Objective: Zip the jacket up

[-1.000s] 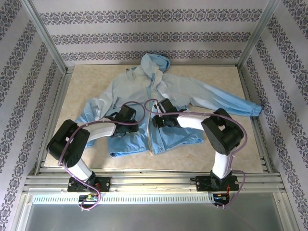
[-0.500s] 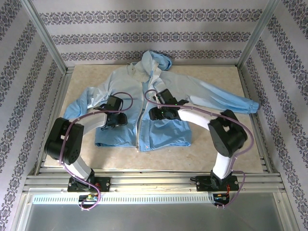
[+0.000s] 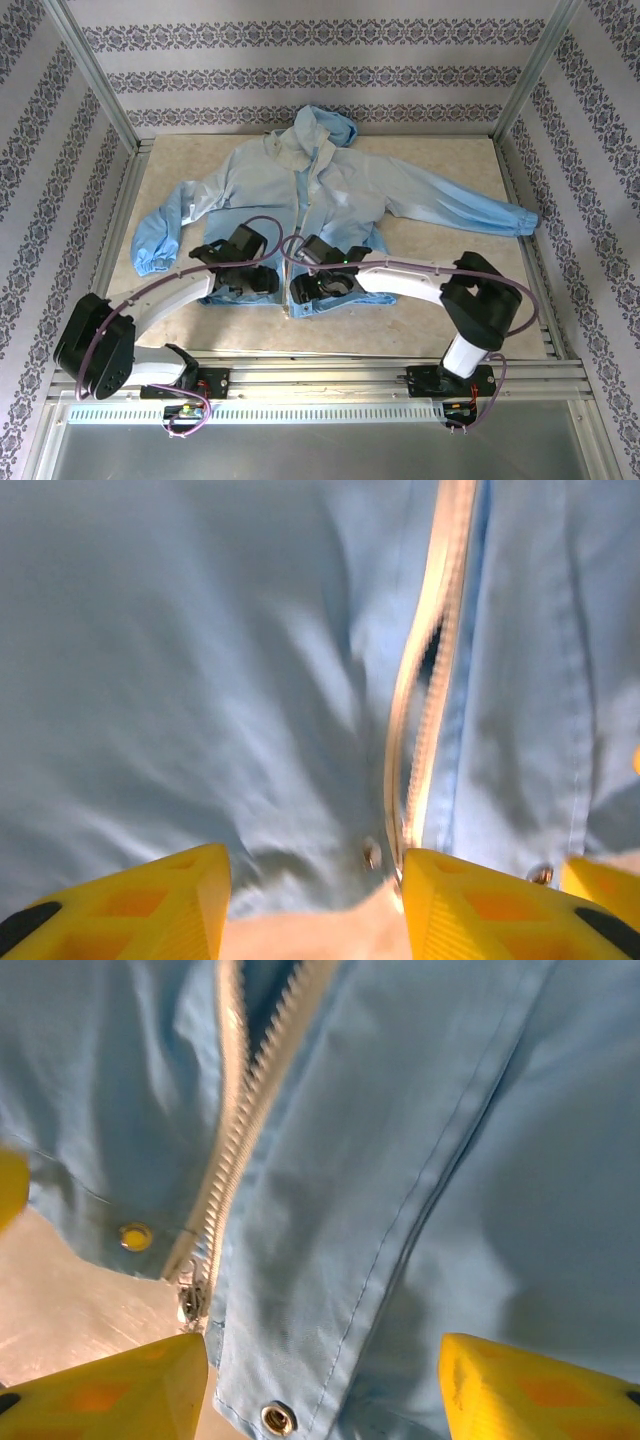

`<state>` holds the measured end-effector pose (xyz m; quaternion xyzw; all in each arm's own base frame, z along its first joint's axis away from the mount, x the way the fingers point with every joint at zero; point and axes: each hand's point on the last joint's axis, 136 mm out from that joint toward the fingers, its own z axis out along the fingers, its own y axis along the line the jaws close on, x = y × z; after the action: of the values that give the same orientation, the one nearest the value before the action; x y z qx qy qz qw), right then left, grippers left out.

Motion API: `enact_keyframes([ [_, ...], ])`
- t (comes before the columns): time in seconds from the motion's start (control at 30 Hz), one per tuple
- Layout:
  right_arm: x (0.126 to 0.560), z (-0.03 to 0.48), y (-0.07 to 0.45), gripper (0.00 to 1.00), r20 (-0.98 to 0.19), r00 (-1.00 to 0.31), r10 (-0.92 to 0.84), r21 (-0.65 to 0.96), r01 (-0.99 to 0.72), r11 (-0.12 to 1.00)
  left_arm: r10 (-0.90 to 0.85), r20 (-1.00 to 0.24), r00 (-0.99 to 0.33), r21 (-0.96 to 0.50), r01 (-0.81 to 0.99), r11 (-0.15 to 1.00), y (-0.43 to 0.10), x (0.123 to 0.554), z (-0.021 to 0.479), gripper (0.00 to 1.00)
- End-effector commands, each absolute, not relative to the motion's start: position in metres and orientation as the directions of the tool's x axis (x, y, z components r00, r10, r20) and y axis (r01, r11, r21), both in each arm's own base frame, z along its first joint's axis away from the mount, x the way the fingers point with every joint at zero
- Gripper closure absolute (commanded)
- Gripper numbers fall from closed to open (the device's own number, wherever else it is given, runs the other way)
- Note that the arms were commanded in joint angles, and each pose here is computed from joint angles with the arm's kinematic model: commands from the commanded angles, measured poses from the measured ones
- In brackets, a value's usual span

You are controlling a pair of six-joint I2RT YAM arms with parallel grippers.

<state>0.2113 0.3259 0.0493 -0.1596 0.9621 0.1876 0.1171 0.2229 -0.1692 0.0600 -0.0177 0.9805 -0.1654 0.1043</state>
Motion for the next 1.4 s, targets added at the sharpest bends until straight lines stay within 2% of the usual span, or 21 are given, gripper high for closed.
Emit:
enact_keyframes([
  [0.0,0.206,0.041,0.336,0.36,-0.231,-0.952,-0.202,0.363,-0.277,0.889,-0.115,-0.136,-0.984,-0.396,-0.053,0.917,-0.189,0.212,0.058,0.49],
  [0.2,0.204,0.014,0.338,0.4,-0.192,-0.951,-0.241,0.323,-0.293,0.9,-0.198,-0.149,-0.969,-0.466,-0.108,0.878,-0.201,0.218,0.045,0.46],
  [0.47,0.208,0.004,0.325,0.73,-0.24,-0.939,-0.248,0.303,-0.315,0.899,-0.226,-0.108,-0.968,-0.441,-0.157,0.884,-0.201,0.211,0.014,0.45],
  [0.53,0.211,0.005,0.32,0.82,-0.262,-0.933,-0.248,0.289,-0.321,0.902,-0.219,-0.121,-0.968,-0.429,-0.147,0.891,-0.198,0.211,0.015,0.53],
  [0.6,0.216,0.007,0.313,0.91,-0.281,-0.929,-0.239,0.281,-0.318,0.906,-0.214,-0.144,-0.966,-0.42,-0.136,0.897,-0.194,0.211,0.02,0.68],
  [0.7,0.223,0.013,0.299,0.95,-0.306,-0.93,-0.204,0.28,-0.292,0.914,-0.207,-0.194,-0.959,-0.433,-0.106,0.895,-0.19,0.211,0.034,0.88],
  [0.77,0.228,0.02,0.288,0.95,-0.326,-0.929,-0.176,0.271,-0.271,0.924,-0.2,-0.226,-0.953,-0.447,-0.081,0.891,-0.188,0.212,0.045,0.98],
  [0.83,0.231,0.027,0.28,0.93,-0.342,-0.926,-0.157,0.27,-0.257,0.928,-0.194,-0.248,-0.949,-0.468,-0.058,0.882,-0.188,0.211,0.055,1.0],
  [0.87,0.232,0.033,0.277,0.9,-0.351,-0.925,-0.148,0.274,-0.252,0.928,-0.19,-0.257,-0.948,-0.485,-0.043,0.873,-0.189,0.21,0.059,1.0],
  [1.03,0.232,0.067,0.271,0.59,-0.392,-0.915,-0.098,0.319,-0.235,0.918,-0.19,-0.282,-0.941,-0.581,0.01,0.814,-0.201,0.21,0.079,1.0],
  [1.2,0.23,0.107,0.286,0.53,-0.402,-0.915,-0.011,0.46,-0.212,0.862,-0.218,-0.28,-0.935,-0.686,0.036,0.727,-0.217,0.212,0.095,1.0],
  [1.37,0.226,0.127,0.32,0.46,-0.34,-0.94,0.015,0.611,-0.209,0.763,-0.246,-0.254,-0.935,-0.789,0.053,0.612,-0.234,0.211,0.107,1.0],
])
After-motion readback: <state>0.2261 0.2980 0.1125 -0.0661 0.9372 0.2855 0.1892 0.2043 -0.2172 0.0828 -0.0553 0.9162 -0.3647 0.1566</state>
